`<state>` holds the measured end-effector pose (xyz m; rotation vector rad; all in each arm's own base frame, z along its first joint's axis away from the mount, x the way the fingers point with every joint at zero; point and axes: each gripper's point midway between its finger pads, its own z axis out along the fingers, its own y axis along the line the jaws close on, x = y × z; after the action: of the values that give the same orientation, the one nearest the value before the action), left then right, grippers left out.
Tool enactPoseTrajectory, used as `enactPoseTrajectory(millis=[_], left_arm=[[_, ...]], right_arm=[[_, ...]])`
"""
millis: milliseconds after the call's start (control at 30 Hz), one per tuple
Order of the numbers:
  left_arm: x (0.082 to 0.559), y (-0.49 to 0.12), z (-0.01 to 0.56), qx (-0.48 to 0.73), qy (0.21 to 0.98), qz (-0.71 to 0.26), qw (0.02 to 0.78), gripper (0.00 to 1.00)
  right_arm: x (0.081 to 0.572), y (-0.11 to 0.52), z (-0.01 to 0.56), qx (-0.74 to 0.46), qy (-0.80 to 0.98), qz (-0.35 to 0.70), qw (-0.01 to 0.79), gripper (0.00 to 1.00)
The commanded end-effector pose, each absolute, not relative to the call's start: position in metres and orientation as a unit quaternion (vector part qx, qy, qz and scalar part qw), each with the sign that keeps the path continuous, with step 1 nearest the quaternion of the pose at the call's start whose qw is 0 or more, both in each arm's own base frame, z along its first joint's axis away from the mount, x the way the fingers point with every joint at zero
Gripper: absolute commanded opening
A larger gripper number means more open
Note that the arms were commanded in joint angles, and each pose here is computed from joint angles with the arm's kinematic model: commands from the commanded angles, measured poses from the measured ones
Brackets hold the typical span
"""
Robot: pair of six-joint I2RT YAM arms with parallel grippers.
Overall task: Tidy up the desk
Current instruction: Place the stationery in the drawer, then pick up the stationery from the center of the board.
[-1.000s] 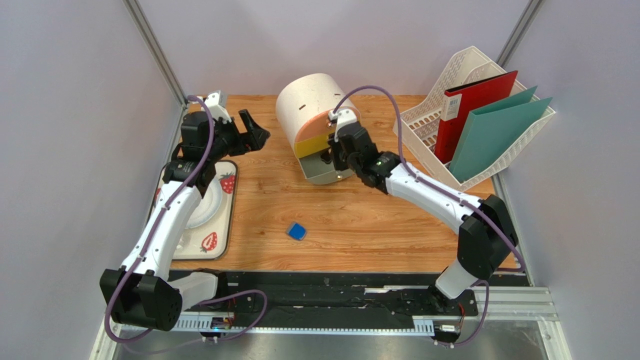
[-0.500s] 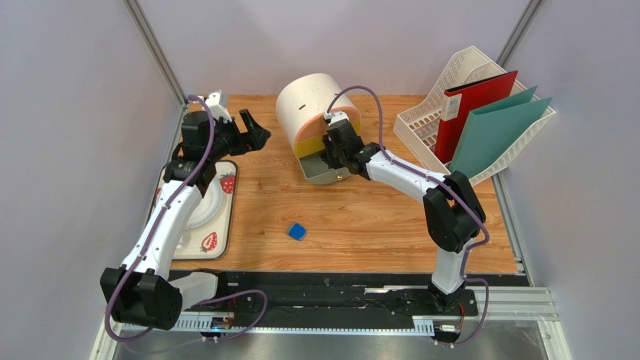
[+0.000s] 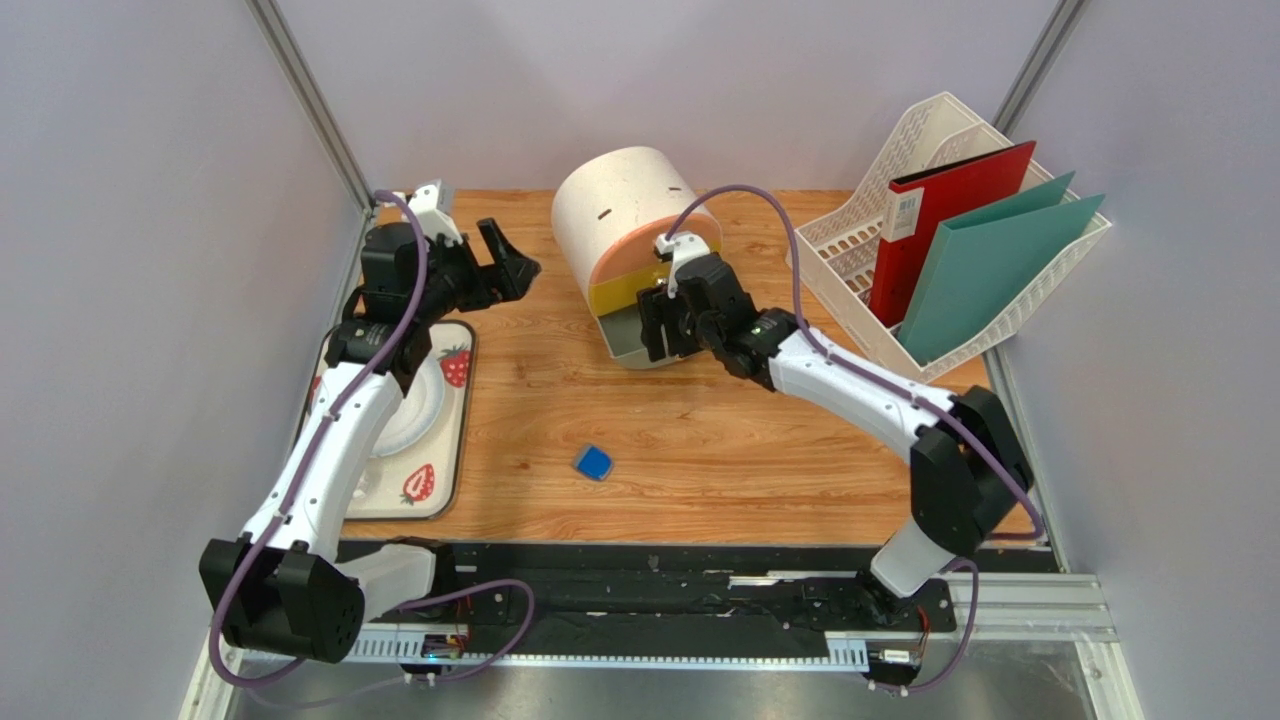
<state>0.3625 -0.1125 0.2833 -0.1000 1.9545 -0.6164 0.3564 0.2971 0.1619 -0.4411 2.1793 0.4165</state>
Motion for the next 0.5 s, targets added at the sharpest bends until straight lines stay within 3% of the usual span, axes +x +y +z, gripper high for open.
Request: enactPoseTrajectory(millis=[0, 267, 467], left_arm=[[0.359, -0.104, 0.308, -0.041, 0.798, -0.249, 0.547, 0.98], [0.353, -0.096, 0.308, -0.056, 0.8, -0.237, 0.549, 0.98], [0.352, -0.091, 0.306, -0.067, 0.799, -0.232, 0.551, 0.98]], right_arm=[[0.297, 0.34, 0.19, -0.281, 0.823, 0.264, 0.417, 0.68], [0.203, 0.376, 0.131, -0.352, 0.829, 0.277, 0.334, 0.68], [0.18, 0.393, 0.103, -0.377, 0.832, 0.269, 0.305, 0.67]])
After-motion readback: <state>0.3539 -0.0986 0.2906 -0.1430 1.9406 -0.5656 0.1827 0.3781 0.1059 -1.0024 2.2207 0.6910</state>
